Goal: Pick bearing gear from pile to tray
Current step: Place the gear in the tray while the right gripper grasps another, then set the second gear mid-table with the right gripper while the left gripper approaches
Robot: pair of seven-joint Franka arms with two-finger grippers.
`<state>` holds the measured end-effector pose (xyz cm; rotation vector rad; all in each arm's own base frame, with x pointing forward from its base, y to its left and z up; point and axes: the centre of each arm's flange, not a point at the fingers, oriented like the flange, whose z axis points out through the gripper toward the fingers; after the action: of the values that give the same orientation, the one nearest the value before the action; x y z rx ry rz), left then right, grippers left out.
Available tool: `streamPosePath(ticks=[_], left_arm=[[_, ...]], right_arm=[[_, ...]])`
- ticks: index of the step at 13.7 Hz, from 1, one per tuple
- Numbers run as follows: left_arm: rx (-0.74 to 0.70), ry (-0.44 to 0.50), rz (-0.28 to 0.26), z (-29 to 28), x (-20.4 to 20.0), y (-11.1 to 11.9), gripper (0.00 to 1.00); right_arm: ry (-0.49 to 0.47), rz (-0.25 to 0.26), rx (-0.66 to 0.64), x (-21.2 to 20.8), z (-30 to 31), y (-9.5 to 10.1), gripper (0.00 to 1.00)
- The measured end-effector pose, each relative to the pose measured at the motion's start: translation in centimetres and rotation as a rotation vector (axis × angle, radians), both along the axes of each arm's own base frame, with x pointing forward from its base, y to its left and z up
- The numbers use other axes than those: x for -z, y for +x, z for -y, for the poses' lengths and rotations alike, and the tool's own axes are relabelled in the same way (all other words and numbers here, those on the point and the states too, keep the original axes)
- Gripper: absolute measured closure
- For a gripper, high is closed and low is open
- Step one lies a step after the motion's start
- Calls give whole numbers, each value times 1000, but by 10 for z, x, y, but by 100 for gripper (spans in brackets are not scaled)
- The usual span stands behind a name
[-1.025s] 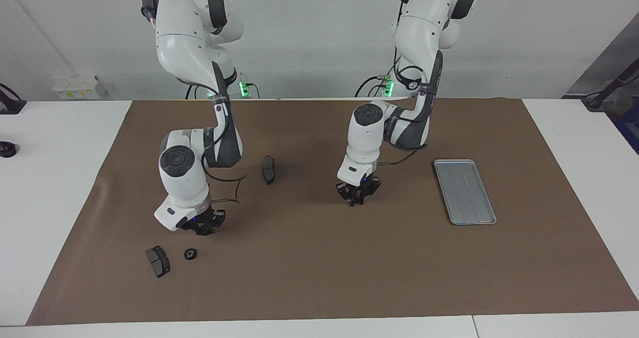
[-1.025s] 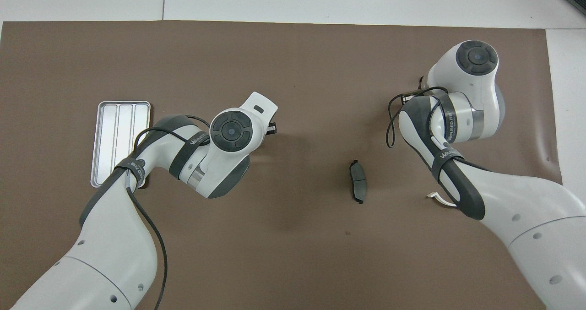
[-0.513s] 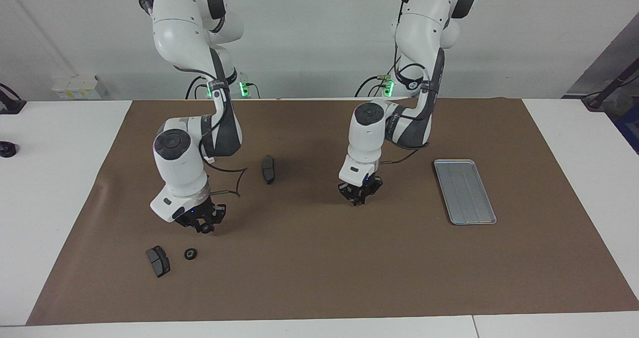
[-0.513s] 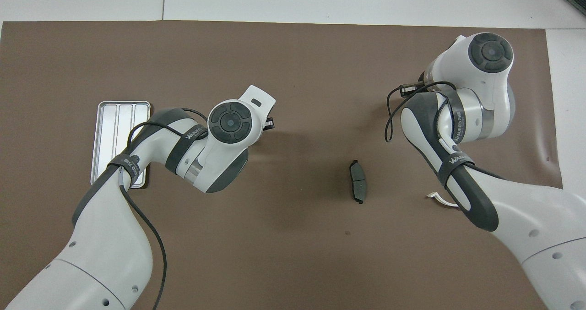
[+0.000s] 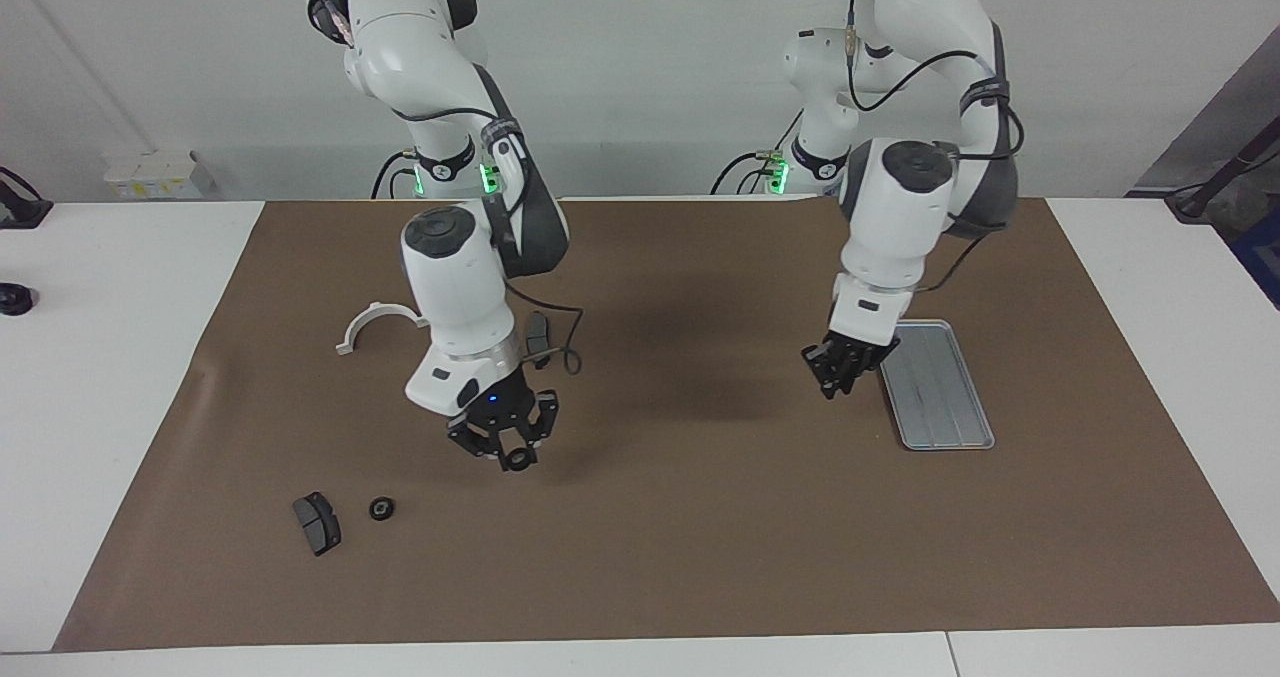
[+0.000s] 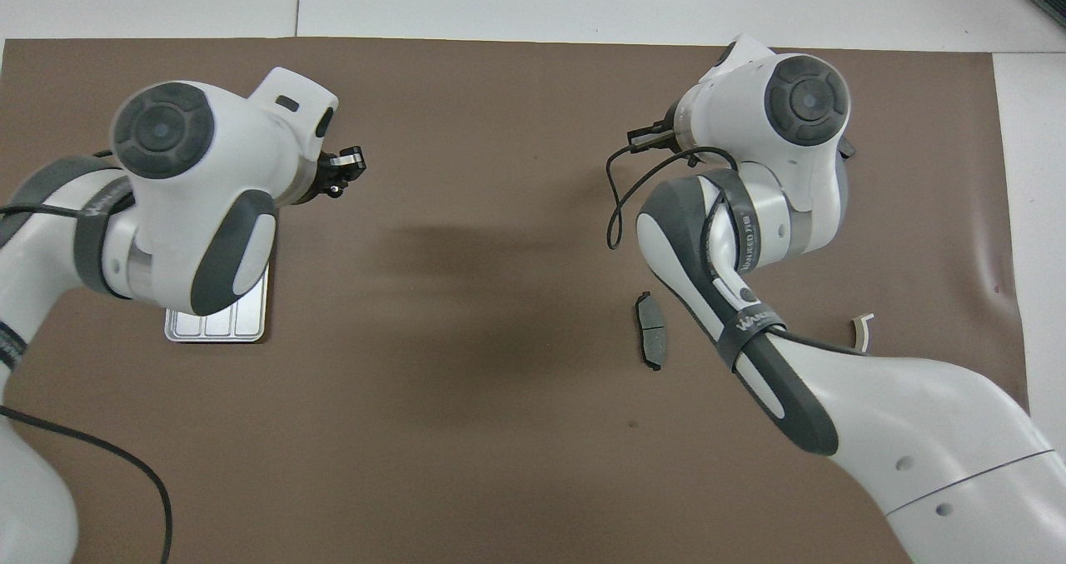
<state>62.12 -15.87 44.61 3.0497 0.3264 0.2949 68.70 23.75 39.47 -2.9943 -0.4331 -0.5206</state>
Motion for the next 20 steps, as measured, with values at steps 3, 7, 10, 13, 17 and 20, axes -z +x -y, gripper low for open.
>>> streamPosePath(ticks=[3, 7, 10, 13, 17, 20], left_arm=[[76, 1, -10, -97, 8, 12, 76], [174, 21, 6, -161, 64, 2, 76], [215, 31, 3, -172, 108, -11, 76], [226, 27, -13, -169, 133, -17, 69], [239, 28, 8, -162, 115, -9, 39], [235, 19, -3, -136, 46, -1, 0]], right_arm=[[35, 36, -61, 18, -81, -25, 65], [82, 39, -40, 71, -144, -49, 65], [112, 48, -40, 91, -179, -66, 65], [145, 41, -23, 85, -211, -86, 65], [152, 6, 5, 85, -234, -103, 62], [114, -20, 26, 89, -221, -97, 53]])
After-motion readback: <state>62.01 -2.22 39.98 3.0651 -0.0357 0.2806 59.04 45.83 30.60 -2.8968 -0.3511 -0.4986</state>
